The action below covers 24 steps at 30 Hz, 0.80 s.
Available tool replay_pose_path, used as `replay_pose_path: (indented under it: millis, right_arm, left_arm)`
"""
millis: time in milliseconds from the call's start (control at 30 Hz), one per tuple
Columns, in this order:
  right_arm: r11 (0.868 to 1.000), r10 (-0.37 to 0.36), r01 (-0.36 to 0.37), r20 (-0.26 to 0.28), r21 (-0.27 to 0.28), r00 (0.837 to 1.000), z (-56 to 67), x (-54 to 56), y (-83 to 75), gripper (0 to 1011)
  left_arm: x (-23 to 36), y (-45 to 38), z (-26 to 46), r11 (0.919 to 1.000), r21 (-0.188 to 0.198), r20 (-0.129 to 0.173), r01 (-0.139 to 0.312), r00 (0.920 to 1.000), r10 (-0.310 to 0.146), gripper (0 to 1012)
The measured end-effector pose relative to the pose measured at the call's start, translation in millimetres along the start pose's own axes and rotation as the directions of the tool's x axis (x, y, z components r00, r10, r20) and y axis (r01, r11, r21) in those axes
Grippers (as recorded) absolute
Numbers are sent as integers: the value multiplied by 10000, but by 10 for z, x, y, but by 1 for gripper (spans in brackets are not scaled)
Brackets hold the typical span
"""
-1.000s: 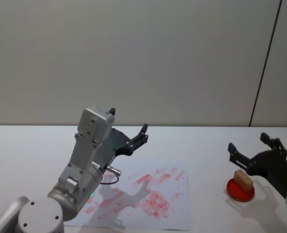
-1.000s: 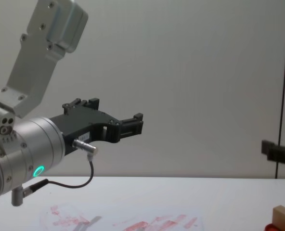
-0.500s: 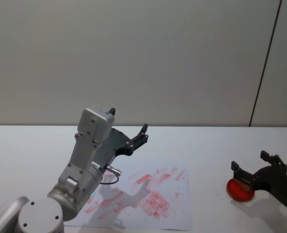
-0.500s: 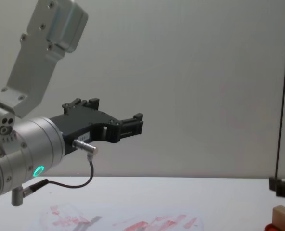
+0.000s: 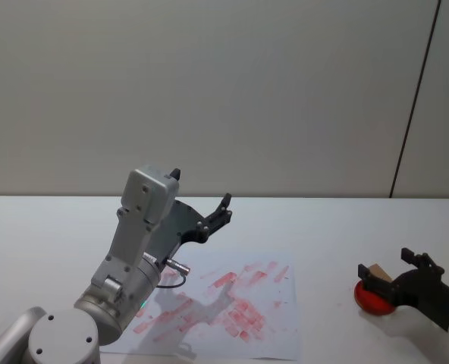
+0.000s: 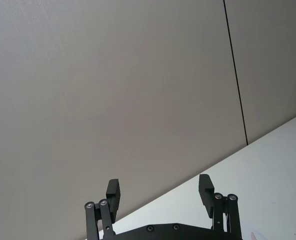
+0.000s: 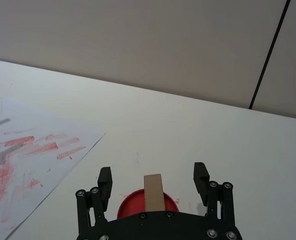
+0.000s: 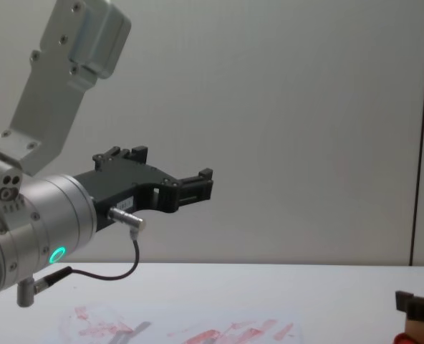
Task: Use the one hand to pick up the stamp and affix it onto the A4 paper.
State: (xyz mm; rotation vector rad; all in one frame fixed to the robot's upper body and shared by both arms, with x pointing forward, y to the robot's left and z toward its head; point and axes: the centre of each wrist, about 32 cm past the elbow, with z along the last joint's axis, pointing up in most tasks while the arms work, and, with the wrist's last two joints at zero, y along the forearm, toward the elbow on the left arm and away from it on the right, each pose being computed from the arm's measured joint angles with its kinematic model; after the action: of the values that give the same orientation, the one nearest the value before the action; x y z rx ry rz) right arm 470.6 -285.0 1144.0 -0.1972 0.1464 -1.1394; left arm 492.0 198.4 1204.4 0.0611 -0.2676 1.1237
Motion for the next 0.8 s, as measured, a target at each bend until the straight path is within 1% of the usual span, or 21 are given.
replay_pose_path:
  millis: [500, 733, 767, 800]
  right_arm:
    - [9989, 165, -169, -111, -426, 9998, -67, 27, 71, 998]
    - [9981, 182, -189, -126, -580, 9998, -90, 40, 83, 842]
    - [9979, 181, -188, -130, -612, 9998, -95, 43, 84, 791]
    - [9979, 180, -188, -129, -621, 9998, -96, 44, 84, 771]
  left_arm:
    - [0, 0, 0, 10000, -1, 0, 0, 10000, 0, 1003]
    - [0, 0, 0, 10000, -1, 0, 0, 10000, 0, 1003]
    - [0, 0, 0, 10000, 0, 1, 0, 10000, 0, 1002]
    - [0, 0, 0, 10000, 0, 0, 0, 10000, 0, 1002]
